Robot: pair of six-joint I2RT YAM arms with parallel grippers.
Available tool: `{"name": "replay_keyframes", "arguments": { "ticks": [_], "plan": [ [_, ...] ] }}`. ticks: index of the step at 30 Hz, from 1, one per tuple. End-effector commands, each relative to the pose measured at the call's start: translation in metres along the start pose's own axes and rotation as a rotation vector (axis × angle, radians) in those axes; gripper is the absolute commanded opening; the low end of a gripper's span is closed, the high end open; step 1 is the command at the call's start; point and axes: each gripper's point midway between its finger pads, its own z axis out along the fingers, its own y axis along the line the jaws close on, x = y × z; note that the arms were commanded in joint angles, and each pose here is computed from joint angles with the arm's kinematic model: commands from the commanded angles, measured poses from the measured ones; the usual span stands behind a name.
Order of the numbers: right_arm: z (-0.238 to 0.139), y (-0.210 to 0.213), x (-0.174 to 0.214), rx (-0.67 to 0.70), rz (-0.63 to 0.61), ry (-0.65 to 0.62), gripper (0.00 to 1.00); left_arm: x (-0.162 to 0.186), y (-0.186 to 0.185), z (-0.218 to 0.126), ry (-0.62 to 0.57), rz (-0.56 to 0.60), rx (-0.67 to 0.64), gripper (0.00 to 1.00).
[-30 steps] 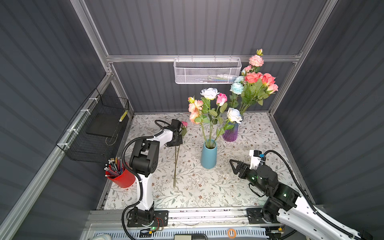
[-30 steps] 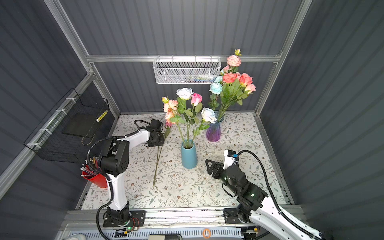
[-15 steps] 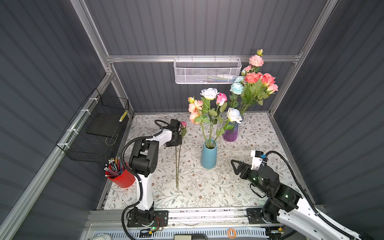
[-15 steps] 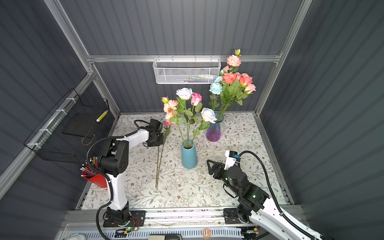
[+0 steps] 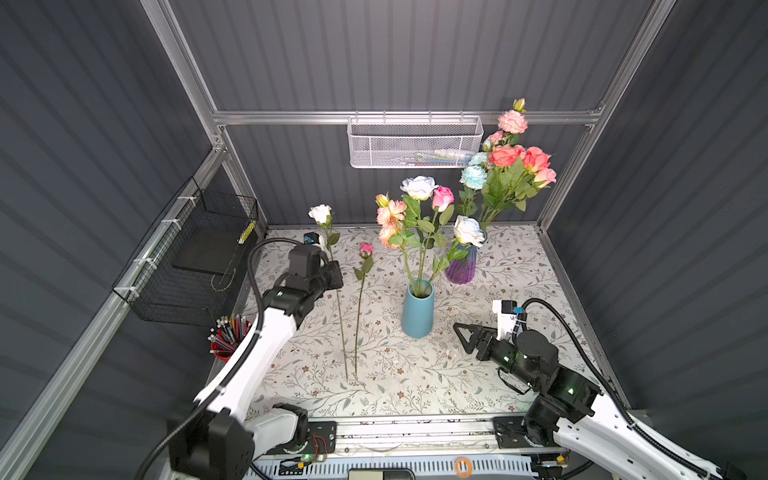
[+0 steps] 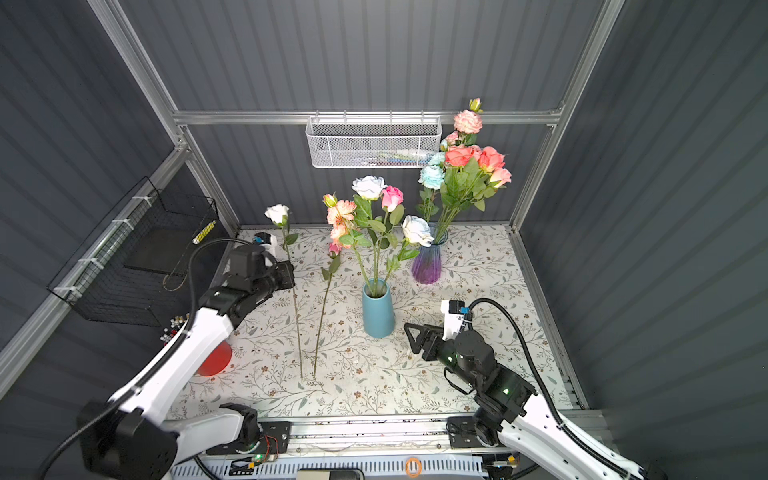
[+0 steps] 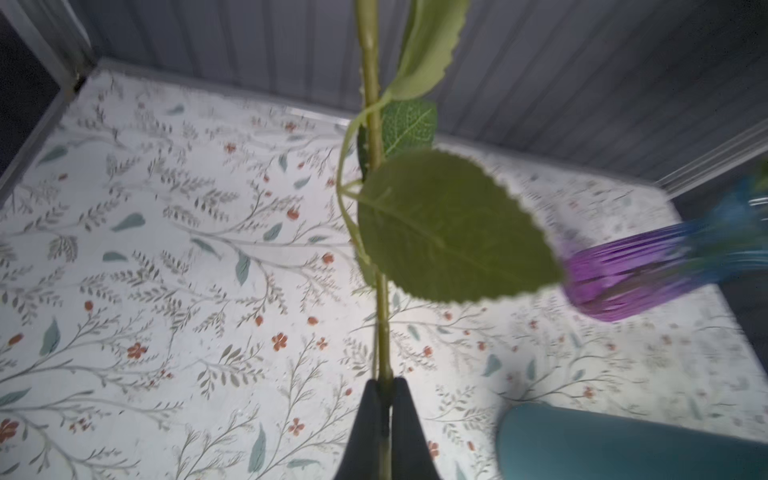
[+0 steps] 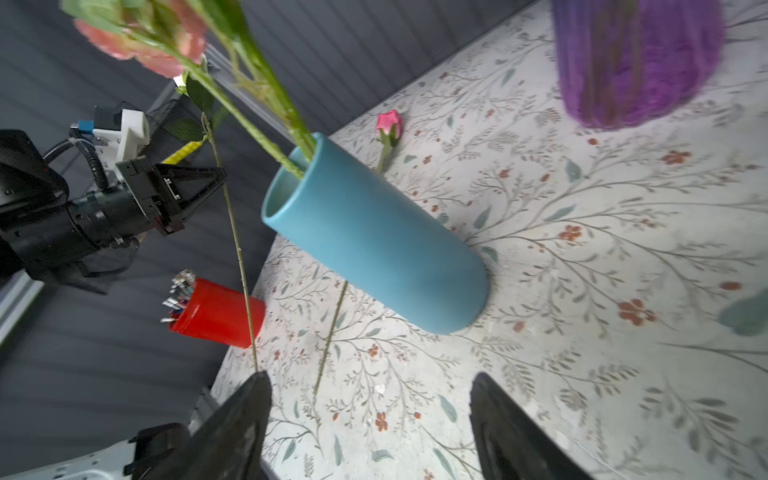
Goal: Arrange the flowers into the vase
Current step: 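Lift the white rose upright off the table with left gripper, then carry the white rose over the teal vase with left gripper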
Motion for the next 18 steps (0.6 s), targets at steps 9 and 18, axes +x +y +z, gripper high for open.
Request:
{"name": "replay_keyframes", "arguments": {
  "ticks": [9, 18],
  "plan": [
    [0.014, 0.055, 0.007, -0.308, 0.005, 0.056, 0.79, -0.107, -0.088, -0.139, -0.478, 0.001, 0.475, 0.00],
    [0.007, 0.032, -0.008, -0.191, 0.024, -0.045, 0.79, -0.160, -0.145, -0.165, -0.588, 0.040, 0.681, 0.00]
  ]
}}
